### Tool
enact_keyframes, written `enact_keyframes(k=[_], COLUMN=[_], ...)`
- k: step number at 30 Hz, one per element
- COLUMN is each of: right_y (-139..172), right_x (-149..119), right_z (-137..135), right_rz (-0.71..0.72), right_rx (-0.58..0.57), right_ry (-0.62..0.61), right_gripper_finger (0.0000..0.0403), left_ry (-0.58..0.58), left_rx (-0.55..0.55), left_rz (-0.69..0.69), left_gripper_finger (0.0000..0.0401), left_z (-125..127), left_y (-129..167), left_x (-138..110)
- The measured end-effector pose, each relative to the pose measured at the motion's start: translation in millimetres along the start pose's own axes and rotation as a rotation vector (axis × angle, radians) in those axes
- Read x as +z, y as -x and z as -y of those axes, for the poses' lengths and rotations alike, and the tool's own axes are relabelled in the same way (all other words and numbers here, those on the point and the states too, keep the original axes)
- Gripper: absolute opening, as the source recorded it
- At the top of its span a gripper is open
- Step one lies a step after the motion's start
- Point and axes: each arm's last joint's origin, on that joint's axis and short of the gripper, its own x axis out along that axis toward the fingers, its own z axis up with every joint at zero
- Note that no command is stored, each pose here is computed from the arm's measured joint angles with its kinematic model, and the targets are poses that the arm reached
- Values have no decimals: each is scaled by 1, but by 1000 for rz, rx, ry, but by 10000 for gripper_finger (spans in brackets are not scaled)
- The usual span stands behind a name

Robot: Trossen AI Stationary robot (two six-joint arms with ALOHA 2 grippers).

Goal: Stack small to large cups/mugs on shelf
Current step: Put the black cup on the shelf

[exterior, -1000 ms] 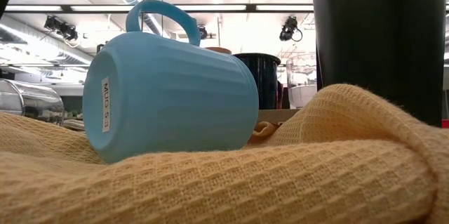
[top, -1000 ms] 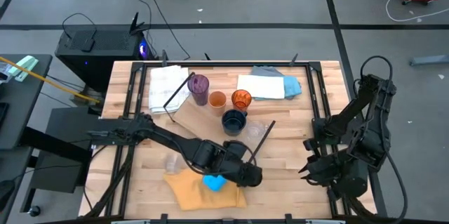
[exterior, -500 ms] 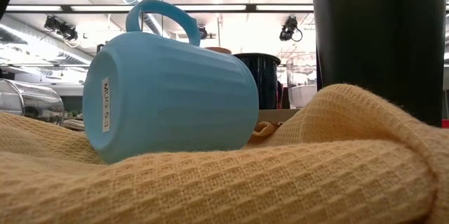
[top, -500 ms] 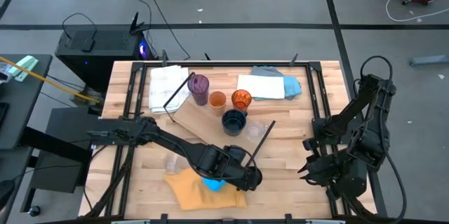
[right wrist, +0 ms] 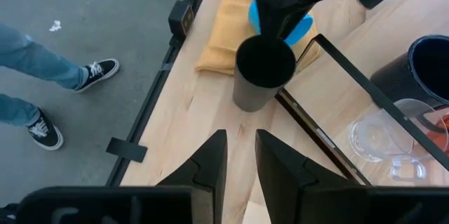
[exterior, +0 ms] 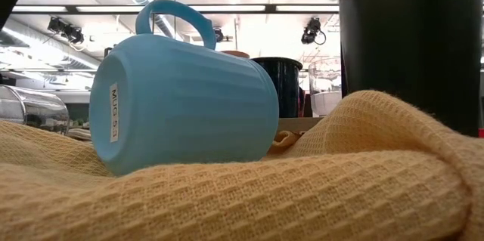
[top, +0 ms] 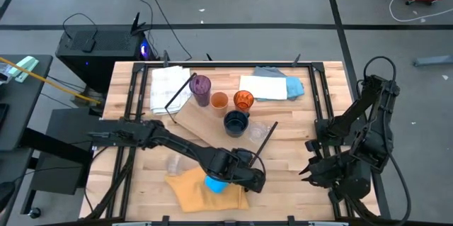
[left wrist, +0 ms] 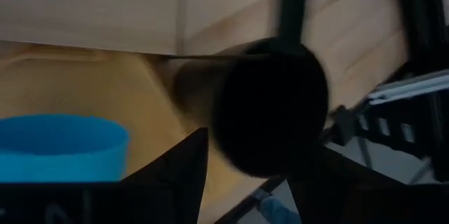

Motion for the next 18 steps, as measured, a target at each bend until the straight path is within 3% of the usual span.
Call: enact_keyframes(k=[10,18], right_y=[0,0], right_x=[1,1], right_z=[0,0], right_rz=[7,20], right_rx=[4,-14], right_ry=[-4,-4], right_gripper_finger=[82,82], left_ry=[-23,-39], left_rx=[46,53], left_rz=[-8,-2], left_gripper_finger=[182,116], left_z=[-5,-6], left_y=[-11,-12], left_x=[2,5])
